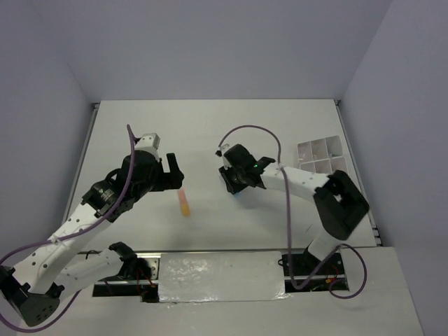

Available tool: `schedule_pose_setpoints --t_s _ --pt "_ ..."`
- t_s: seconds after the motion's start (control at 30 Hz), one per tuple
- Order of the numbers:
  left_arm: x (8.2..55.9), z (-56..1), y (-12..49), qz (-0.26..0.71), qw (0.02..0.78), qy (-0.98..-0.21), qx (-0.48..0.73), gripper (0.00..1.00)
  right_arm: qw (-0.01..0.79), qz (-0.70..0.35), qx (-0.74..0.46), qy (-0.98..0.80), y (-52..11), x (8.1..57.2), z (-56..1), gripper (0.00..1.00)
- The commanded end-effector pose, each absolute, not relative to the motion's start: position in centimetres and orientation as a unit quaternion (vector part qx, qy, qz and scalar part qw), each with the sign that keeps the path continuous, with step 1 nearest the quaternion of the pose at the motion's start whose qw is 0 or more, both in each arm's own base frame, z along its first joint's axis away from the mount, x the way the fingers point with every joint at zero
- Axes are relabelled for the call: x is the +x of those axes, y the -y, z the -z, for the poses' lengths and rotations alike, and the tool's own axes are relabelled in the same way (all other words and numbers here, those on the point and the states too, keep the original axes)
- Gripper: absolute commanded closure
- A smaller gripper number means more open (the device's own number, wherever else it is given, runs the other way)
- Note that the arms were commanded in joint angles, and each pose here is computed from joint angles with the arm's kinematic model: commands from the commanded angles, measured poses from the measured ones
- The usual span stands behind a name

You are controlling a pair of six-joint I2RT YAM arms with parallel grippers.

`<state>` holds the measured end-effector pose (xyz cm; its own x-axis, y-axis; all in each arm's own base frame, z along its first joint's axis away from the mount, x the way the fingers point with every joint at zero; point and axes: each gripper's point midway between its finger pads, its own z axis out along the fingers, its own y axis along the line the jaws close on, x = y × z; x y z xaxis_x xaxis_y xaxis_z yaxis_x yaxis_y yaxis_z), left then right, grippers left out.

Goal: Sort the stationery into containers
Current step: Pick up the pen from the center of the board, then place the pen in the storage box.

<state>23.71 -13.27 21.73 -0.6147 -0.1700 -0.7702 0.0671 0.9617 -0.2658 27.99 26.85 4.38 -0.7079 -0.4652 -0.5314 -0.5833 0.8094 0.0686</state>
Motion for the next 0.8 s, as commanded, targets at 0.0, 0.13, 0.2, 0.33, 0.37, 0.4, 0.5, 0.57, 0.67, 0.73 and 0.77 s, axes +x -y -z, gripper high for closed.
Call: schedule_pose_setpoints --t_s 0.0,0.13,0.2,0.33,0.37,0.4,0.5,0.57,0.67,0.73,0.77 --pt "24.8 -25.4 17.1 0.253 0.462 -0.848 -0.049 0.01 0.342 -0.2 -0.269 -0.878 -28.7 27.7 -11.6 0.91" --pt "25.1 -27.2 21.0 0.346 0.455 -0.821 -0.021 0.01 0.379 -0.227 -0.262 -0.858 -27.0 26.0 -15.3 0.95" --pt "25.6 -27.4 23.1 0.384 0.438 -0.813 -0.013 0.01 0.38 -0.221 -0.259 -0.86 -25.9 25.2 -15.5 0.95" --pt "26.4 -27.5 25.7 0.429 0.41 -0.805 -0.011 0.03 0.437 -0.168 -0.178 -0.865 -21.3 26.0 -18.0 0.99" --pt "26.5 -27.9 26.5 0.447 0.406 -0.797 -0.008 0.03 0.452 -0.127 -0.124 -0.874 -18.5 27.2 -17.7 1.0" --pt "26.5 -28.1 26.8 0.454 0.406 -0.793 -0.006 0.03 0.463 -0.117 -0.098 -0.873 -17.2 27.6 -18.1 1.0" --pt "26.4 -28.9 27.5 0.461 0.412 -0.786 0.001 0.03 0.477 -0.105 -0.033 -0.872 -13.1 28.5 -18.7 0.98" --pt "27.1 -29.2 28.0 0.46 0.416 -0.784 0.001 0.02 0.484 -0.1 -0.039 -0.869 -12.2 28.3 -19.1 0.98" --pt "27.1 -29.6 29.4 0.465 0.398 -0.791 0.018 0.04 0.472 0.001 0.015 -0.881 -7.6 28.5 -18.3 0.98" --pt "26.9 -29.9 29.9 0.46 0.406 -0.789 0.031 0.04 0.458 0.056 0.058 -0.885 -4.4 29.1 -17.8 0.99" --pt "26.7 -30.0 30.0 0.456 0.409 -0.789 0.033 0.03 0.453 0.066 0.069 -0.886 -3.8 29.1 -17.7 0.99"
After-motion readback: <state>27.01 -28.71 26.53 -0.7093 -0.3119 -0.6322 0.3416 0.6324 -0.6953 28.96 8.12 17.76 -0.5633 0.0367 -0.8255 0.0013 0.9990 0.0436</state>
